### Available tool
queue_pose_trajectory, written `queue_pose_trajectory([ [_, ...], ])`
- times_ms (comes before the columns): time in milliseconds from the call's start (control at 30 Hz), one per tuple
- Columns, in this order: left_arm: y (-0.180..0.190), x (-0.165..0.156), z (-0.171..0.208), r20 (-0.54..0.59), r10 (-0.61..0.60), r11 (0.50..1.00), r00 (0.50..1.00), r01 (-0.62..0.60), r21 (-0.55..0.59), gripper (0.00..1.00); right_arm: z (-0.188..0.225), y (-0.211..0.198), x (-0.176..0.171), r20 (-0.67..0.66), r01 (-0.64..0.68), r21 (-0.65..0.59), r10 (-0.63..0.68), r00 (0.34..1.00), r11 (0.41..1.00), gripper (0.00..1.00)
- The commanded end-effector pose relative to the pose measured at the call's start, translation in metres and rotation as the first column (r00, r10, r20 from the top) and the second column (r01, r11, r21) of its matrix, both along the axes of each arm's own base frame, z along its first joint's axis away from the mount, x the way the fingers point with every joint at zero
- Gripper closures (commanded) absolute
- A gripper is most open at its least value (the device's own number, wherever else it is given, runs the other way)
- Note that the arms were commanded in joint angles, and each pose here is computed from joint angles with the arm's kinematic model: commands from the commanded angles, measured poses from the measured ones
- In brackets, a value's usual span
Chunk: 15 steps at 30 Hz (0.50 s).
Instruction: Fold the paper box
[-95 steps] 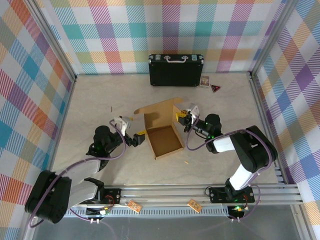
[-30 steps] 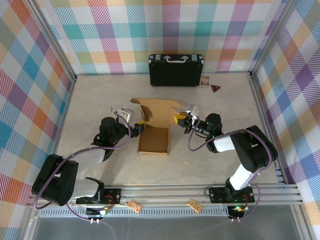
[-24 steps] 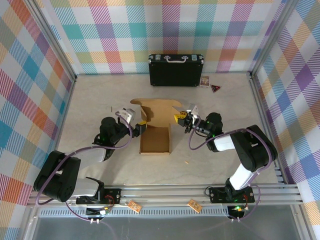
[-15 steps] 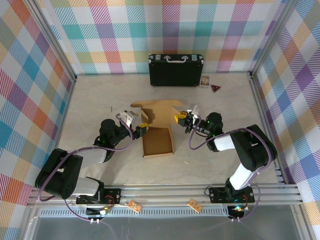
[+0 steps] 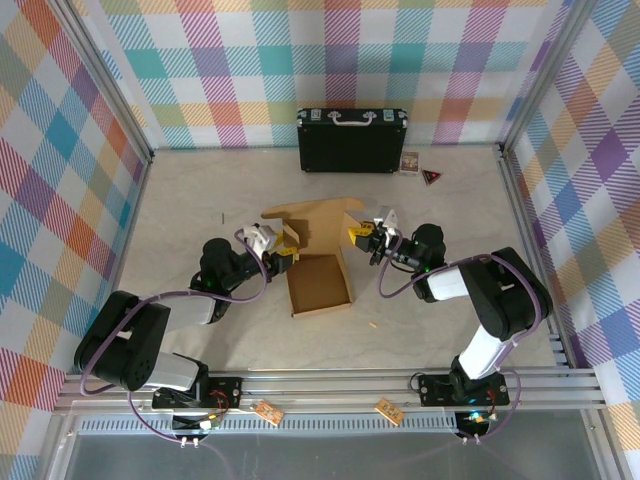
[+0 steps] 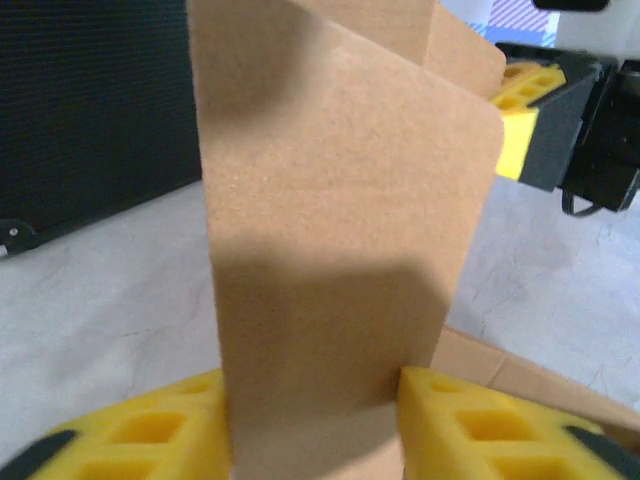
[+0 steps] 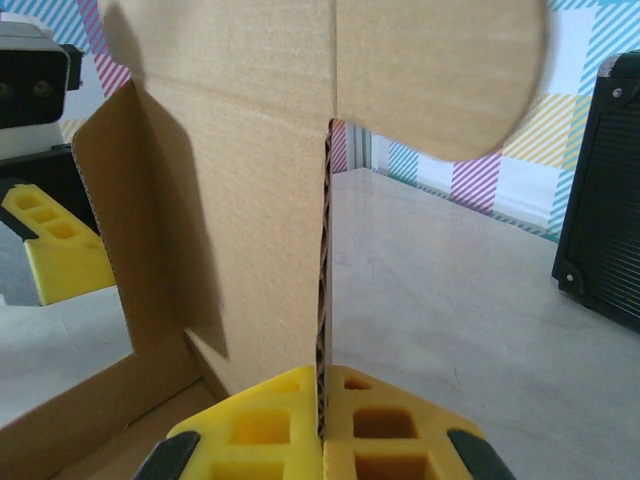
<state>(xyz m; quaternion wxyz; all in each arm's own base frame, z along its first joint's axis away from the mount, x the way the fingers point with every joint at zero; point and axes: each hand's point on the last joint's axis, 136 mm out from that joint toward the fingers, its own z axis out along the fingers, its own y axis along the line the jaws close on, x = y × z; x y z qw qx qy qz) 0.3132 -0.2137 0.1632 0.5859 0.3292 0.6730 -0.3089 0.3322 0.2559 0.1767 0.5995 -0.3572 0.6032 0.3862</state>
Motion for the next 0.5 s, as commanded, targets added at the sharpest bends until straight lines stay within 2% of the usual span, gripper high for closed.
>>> queue_pose_trajectory([
  [0,-0.0164,-0.0077,0.0254,0.087,-0.093,0.995,0.992,0.095,-0.029,0.64,0.0056,0.0181,-0.0216,0.012,-0.151,0.011,0.151,0.988,0.988,1.00],
  [167,-0.0195,-0.0122,0.0257,0.078,-0.125,0.992,0.989,0.127,-0.019,0.78,0.0057,0.0185,-0.0217,0.010,-0.155,0.011,0.155,0.988,0.988,1.00],
  [300,-0.0203,-0.0110,0.0273,0.076,-0.124,0.992,0.989,0.126,-0.021,0.99,0.0060,0.0190,-0.0222,0.009,-0.160,0.011,0.160,0.987,0.987,1.00],
  [467,-0.0220,-0.0099,0.0281,0.071,-0.125,0.992,0.990,0.127,-0.025,1.00,0.0054,0.0195,-0.0230,0.003,-0.168,0.011,0.168,0.986,0.986,1.00],
])
